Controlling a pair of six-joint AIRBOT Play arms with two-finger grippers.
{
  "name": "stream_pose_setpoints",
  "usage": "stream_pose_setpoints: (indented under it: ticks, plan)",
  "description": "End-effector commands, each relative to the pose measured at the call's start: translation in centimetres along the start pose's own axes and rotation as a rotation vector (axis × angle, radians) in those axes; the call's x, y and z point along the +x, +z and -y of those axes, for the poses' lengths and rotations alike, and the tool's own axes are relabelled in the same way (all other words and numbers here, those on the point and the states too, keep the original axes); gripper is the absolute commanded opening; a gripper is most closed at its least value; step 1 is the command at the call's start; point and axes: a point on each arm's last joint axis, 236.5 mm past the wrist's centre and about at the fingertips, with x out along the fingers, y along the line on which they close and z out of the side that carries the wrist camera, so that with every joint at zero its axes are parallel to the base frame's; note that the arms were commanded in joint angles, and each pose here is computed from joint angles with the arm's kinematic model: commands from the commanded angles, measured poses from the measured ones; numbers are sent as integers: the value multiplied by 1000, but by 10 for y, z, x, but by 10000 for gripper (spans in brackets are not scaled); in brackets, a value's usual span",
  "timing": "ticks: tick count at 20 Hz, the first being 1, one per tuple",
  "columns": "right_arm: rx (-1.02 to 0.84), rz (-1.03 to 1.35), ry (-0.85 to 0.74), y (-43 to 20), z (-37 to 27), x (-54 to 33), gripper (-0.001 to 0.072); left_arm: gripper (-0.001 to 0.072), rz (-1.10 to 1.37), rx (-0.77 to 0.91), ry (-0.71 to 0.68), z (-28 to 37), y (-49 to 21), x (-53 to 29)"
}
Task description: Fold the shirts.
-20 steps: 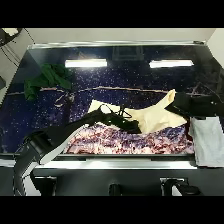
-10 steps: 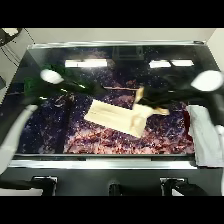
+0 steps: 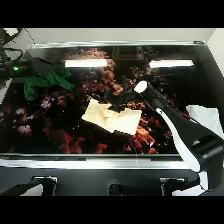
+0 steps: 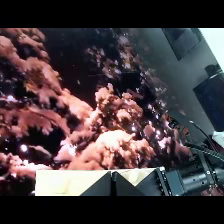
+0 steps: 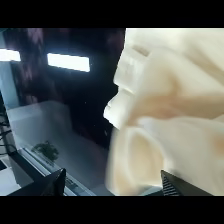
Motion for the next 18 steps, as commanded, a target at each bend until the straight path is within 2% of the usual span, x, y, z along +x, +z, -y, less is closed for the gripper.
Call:
stream_pose_setpoints:
  ticks: [1,5,7,9,11,14,15,16,17,18]
  plan:
    - [-18,-28,-74,7,31,-23,701,25,0,2,13,-2,-2,-8]
    - [61,-2,-455,17,130,-147,689,25,-46,-35,14,-13,-22,3]
    - [144,-61,-616,-5,181,-187,671,25,-63,-47,15,-16,-30,7]
    - [235,-140,-581,-35,204,-169,671,25,-66,-51,14,-17,-32,7]
    - [285,-126,-429,-49,203,-121,671,25,-66,-51,13,-16,-32,7]
    - [335,-28,-312,-43,204,-78,670,25,-66,-51,13,-16,-32,7]
    - [342,-16,-297,-39,202,-70,641,25,-66,-51,13,-16,-32,7]
    - [356,0,-275,-35,199,-63,557,25,-65,-51,13,-16,-32,7]
    - [371,24,-246,-29,193,-57,405,26,-65,-51,14,-17,-32,7]
    - [355,38,-213,-24,184,-55,64,26,-65,-51,14,-17,-32,7]
